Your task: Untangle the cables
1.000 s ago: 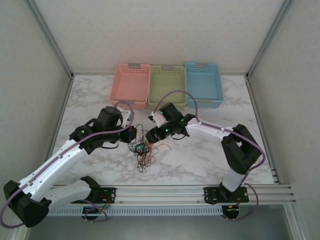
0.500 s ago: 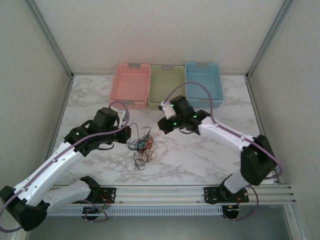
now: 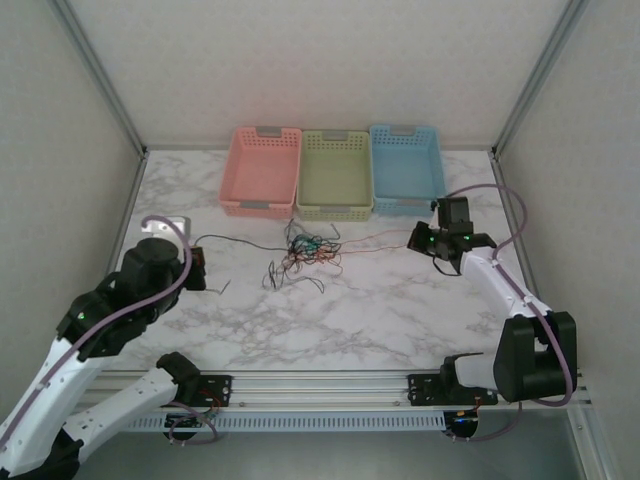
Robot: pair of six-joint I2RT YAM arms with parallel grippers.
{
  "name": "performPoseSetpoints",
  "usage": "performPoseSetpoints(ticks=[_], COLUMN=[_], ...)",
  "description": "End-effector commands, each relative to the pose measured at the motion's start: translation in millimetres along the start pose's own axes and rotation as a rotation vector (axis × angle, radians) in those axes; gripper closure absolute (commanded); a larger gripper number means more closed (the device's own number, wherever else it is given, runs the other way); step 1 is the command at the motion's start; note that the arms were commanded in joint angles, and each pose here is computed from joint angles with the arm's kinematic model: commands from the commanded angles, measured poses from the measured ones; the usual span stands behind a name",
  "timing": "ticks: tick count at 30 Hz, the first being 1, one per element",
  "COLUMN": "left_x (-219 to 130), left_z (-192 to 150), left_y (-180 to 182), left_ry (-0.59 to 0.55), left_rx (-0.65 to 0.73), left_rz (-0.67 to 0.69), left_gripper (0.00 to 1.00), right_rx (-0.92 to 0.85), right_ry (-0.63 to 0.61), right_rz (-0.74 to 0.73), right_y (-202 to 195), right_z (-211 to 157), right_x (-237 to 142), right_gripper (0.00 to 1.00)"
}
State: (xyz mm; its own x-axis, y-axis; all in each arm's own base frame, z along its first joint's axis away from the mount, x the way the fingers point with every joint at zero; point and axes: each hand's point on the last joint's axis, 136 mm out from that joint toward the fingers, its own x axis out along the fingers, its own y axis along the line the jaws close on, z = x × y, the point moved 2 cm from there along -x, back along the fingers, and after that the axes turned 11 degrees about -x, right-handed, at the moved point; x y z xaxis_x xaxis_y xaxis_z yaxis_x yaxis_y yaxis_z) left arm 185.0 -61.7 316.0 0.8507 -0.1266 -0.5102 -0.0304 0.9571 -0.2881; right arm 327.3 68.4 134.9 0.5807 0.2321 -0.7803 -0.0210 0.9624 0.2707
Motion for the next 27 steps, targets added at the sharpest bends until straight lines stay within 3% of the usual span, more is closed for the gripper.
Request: performPoseSetpoints(ticks=[1, 9, 22, 27], left_x=[-15, -34, -83, -98], left_z=[16, 29, 54, 63], left_y=[23, 42, 79, 81], left_ry=[-0.096, -0.199, -0.413, -0.471], left_rx=[0.002, -0.028, -0.114, -0.15], left_rz=[0.107, 0.166, 0.25, 0.212], left_gripper=[1.0, 1.0, 1.0, 1.0], right_rx=[0.092, 0.194, 0.285, 0.286], right_ry=[-0.013, 0.003, -0.029, -0.038], right_rz=[-0.054, -0.182, -0.252, -0.239], right_y=[-18, -55, -82, -81], right_z=[-1, -9, -14, -12], right_x=[-2, -1, -11, -10], right_gripper=[1.0, 1.0, 1.0, 1.0])
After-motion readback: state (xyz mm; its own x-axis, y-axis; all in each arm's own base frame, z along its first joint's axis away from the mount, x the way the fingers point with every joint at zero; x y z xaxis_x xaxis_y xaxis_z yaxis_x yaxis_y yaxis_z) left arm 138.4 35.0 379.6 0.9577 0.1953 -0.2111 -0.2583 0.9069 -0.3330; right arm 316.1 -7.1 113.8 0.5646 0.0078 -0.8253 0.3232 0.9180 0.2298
